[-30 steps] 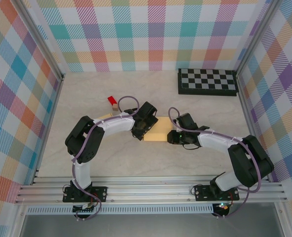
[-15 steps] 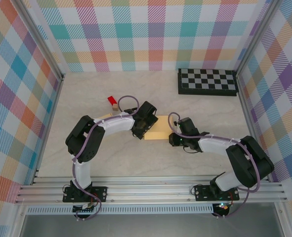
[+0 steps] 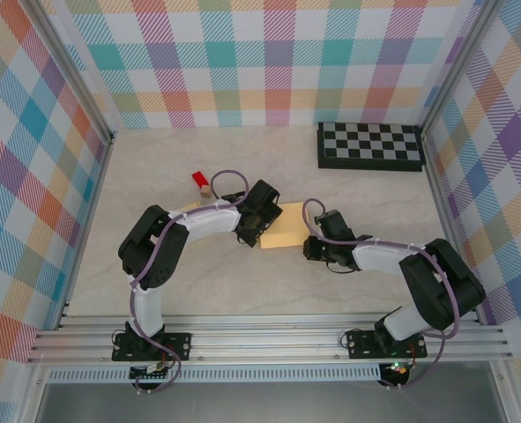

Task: Fold the paper box

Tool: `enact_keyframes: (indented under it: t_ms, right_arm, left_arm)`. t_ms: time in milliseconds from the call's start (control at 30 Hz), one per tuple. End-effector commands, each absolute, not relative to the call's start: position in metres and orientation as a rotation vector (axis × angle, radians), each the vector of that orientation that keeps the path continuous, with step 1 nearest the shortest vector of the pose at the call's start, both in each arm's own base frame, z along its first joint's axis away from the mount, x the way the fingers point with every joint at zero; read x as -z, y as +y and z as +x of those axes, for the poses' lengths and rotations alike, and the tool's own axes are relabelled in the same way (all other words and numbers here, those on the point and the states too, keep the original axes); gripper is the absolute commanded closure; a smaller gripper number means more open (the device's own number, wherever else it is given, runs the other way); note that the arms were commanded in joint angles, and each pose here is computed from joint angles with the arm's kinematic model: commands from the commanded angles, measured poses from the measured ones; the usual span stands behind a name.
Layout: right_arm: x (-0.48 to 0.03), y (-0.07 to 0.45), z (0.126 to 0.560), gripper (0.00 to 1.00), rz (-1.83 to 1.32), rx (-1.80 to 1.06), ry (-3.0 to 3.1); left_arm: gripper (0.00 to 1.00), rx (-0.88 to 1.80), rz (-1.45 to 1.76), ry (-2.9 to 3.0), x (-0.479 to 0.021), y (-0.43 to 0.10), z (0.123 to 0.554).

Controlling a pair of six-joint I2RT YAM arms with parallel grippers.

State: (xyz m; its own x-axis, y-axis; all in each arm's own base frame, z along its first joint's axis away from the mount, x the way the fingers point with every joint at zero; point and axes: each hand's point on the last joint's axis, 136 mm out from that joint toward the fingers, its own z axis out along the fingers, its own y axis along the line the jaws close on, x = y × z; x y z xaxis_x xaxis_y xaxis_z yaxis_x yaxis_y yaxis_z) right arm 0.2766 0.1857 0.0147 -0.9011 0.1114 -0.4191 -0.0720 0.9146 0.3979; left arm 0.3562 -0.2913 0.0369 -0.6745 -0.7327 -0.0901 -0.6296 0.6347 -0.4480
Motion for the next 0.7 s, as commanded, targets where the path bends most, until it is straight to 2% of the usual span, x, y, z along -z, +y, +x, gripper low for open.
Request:
enact_keyframes:
  t_ms: [0, 400, 667]
  right_arm:
    - [0.001, 0.169, 0.262, 0.83, 0.134, -0.535, 2.719]
    - [-0.066, 0.165, 0.264, 0.82, 0.184, -0.625, 2.62]
    - [-0.078, 0.186, 0.282, 0.81, 0.096, -0.699, 2.599]
  left_arm:
    - [0.08, 0.182, -1.178, 2.747, 0.026, -0.244, 0.314]
    - [0.08, 0.159, -1.169, 2.745, 0.025, -0.242, 0.317]
    - [0.08, 0.156, -1.171, 2.749, 0.026, -0.242, 0.316]
